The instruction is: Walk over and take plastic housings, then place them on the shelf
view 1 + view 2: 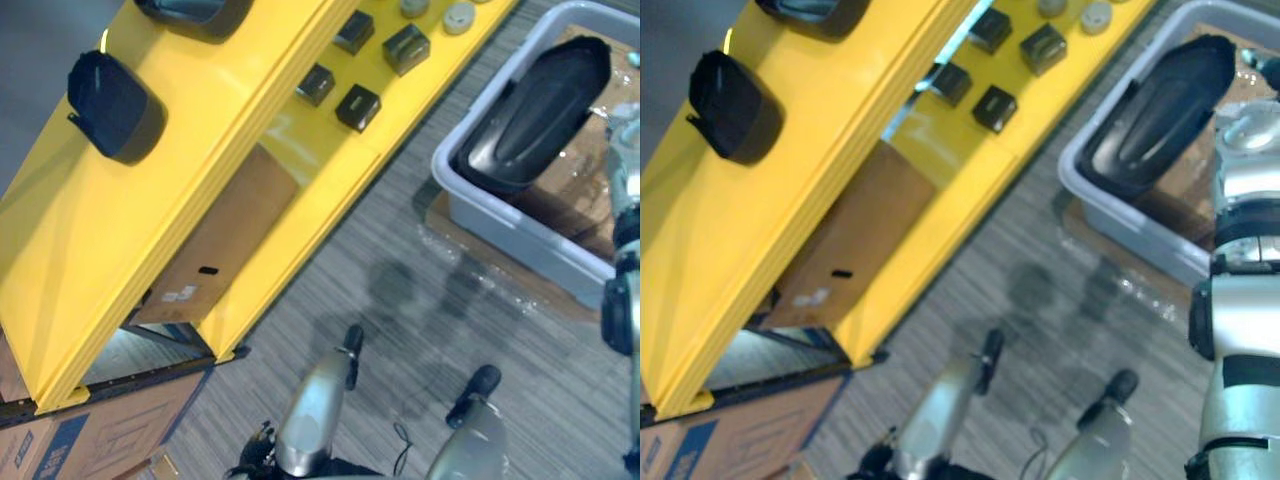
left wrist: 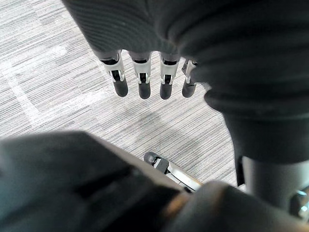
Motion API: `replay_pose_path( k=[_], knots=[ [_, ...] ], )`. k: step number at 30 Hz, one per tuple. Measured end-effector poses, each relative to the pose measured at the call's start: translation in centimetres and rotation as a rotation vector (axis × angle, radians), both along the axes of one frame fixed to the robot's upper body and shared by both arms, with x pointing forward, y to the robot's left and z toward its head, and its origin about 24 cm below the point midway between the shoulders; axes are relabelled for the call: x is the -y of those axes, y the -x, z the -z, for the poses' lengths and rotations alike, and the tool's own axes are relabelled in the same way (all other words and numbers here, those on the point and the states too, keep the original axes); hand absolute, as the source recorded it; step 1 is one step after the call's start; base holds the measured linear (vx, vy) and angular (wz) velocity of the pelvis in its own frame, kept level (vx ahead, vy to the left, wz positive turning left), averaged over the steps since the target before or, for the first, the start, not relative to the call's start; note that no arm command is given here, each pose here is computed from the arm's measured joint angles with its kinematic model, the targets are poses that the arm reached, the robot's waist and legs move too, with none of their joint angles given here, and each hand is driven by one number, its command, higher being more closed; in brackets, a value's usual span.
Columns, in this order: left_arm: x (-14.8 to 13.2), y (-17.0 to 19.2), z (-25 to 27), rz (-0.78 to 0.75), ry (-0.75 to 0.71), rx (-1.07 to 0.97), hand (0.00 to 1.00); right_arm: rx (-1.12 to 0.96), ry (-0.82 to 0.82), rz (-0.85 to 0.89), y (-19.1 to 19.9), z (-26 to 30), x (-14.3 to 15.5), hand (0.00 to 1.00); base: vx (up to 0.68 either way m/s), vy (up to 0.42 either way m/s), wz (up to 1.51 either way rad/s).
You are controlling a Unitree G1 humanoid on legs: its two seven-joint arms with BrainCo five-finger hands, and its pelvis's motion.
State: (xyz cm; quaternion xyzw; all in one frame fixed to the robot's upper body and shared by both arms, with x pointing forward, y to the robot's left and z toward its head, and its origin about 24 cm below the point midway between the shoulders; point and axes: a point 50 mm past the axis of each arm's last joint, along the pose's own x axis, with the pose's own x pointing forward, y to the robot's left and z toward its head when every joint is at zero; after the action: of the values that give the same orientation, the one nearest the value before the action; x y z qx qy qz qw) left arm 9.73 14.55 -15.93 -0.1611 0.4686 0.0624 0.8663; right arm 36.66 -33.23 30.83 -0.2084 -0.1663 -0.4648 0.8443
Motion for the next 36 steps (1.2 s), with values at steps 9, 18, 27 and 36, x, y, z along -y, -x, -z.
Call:
replay_pose_path(
  k=[9, 18, 27, 36],
  knots=[
    [0.2, -0.6, 0.0, 0.029, 0.005, 0.004, 0.00, -0.160, -0.054, 0.063, -0.2, 4.1, 1.1, 0.00, 0.01, 0.009, 0.06],
    [0.4, -1.3, -0.1, 0.073, 0.001, 0.014, 0.00, -0.264, -0.139, 0.155, 0.3, 7.2, 2.0, 0.00, -0.01, 0.016, 0.05],
    [0.8, -1.3, 0.0, 0.068, 0.020, -0.001, 0.00, -0.357, -0.160, 0.145, 0.6, 8.2, 2.7, 1.00, -0.02, 0.008, 0.00],
    [0.9, -1.5, 0.0, 0.072, 0.020, 0.004, 0.00, -0.494, -0.162, 0.178, 1.8, 8.1, 4.8, 1.00, 0.00, 0.000, 0.00]
  ],
)
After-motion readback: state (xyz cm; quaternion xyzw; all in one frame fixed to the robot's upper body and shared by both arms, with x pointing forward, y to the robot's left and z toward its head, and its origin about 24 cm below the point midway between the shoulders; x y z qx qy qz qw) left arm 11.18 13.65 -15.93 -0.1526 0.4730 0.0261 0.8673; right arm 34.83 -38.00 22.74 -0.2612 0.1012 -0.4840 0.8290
